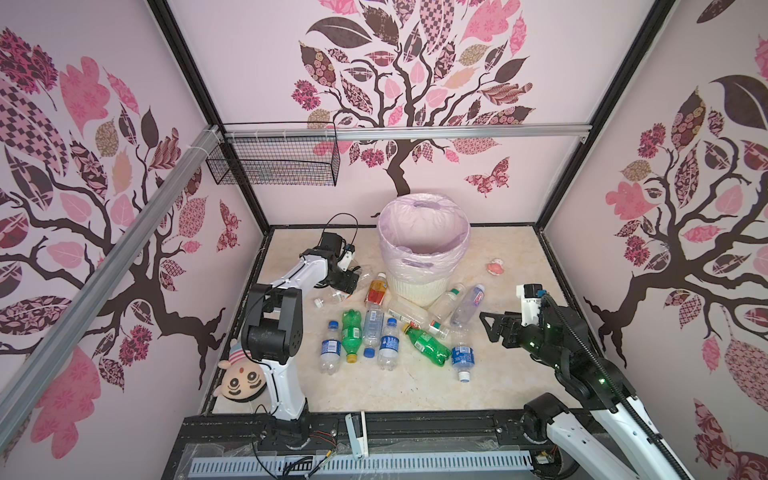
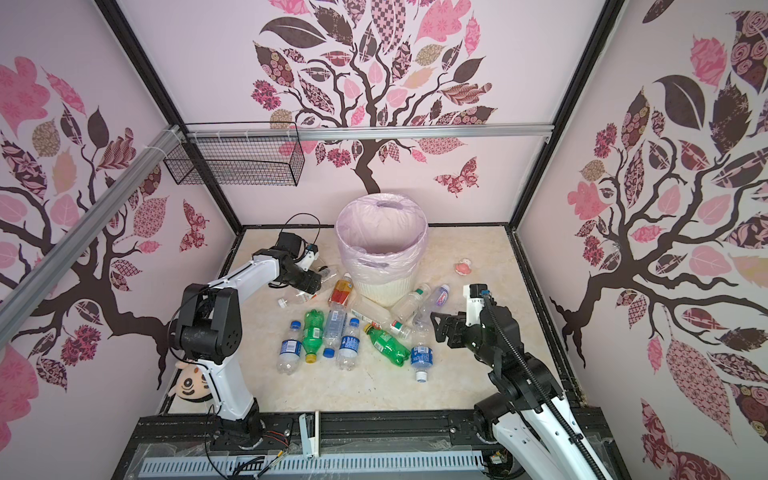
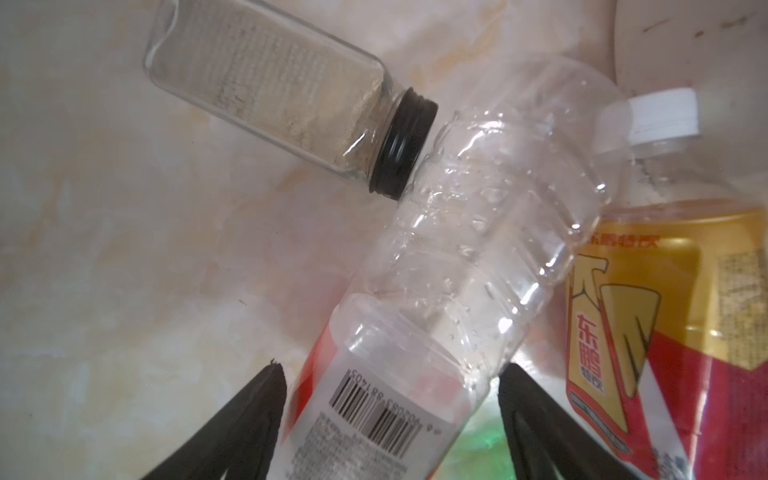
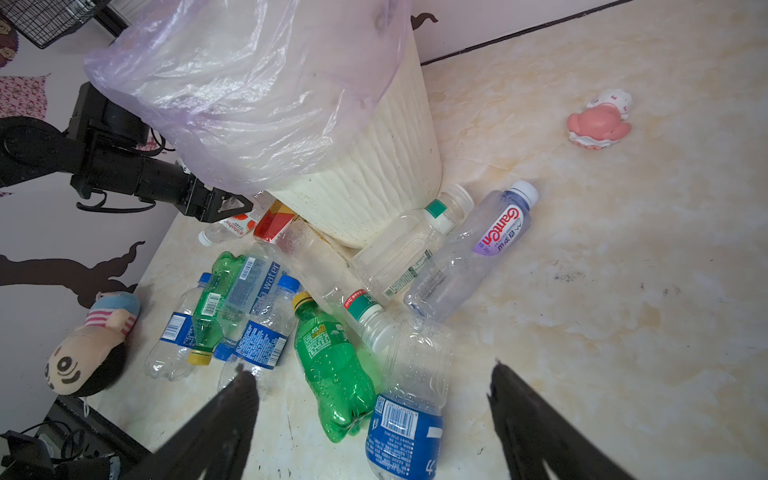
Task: Throw the plastic bottles in the bin
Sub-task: Pick up the plastic bottle from the top-left of the table.
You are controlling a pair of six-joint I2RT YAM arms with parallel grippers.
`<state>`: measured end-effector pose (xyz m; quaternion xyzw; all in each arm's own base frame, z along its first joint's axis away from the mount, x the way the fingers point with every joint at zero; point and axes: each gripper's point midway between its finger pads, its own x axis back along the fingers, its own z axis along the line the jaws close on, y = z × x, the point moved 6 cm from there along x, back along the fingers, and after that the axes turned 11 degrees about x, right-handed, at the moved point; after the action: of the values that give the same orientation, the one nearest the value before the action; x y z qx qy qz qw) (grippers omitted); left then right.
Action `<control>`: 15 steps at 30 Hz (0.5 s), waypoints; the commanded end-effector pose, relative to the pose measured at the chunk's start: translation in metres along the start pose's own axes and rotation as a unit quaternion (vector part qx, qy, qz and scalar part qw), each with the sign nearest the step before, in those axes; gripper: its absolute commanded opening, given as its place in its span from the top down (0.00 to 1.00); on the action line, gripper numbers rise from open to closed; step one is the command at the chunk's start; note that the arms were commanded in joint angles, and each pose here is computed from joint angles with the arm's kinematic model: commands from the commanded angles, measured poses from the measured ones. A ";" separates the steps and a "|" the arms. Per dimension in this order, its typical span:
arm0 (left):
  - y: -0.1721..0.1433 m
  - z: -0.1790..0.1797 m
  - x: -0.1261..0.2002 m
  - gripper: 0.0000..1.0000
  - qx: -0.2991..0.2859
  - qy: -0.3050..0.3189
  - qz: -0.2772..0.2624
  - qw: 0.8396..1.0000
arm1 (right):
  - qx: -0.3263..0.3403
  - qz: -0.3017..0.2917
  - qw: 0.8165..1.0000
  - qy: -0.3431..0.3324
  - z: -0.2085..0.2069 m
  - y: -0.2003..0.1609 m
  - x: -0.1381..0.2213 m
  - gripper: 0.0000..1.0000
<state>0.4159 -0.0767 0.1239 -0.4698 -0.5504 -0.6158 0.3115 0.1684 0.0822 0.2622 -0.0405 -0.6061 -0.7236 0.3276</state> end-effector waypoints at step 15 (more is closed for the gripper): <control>-0.002 -0.002 -0.018 0.28 -0.035 0.028 0.040 0.998 | 0.004 0.017 1.000 0.003 0.000 -0.006 -0.005 0.11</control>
<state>0.4187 -0.0854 0.1133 -0.4846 -0.5156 -0.6325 0.3150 0.1704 0.0839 0.2580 -0.0467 -0.6052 -0.7203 0.3358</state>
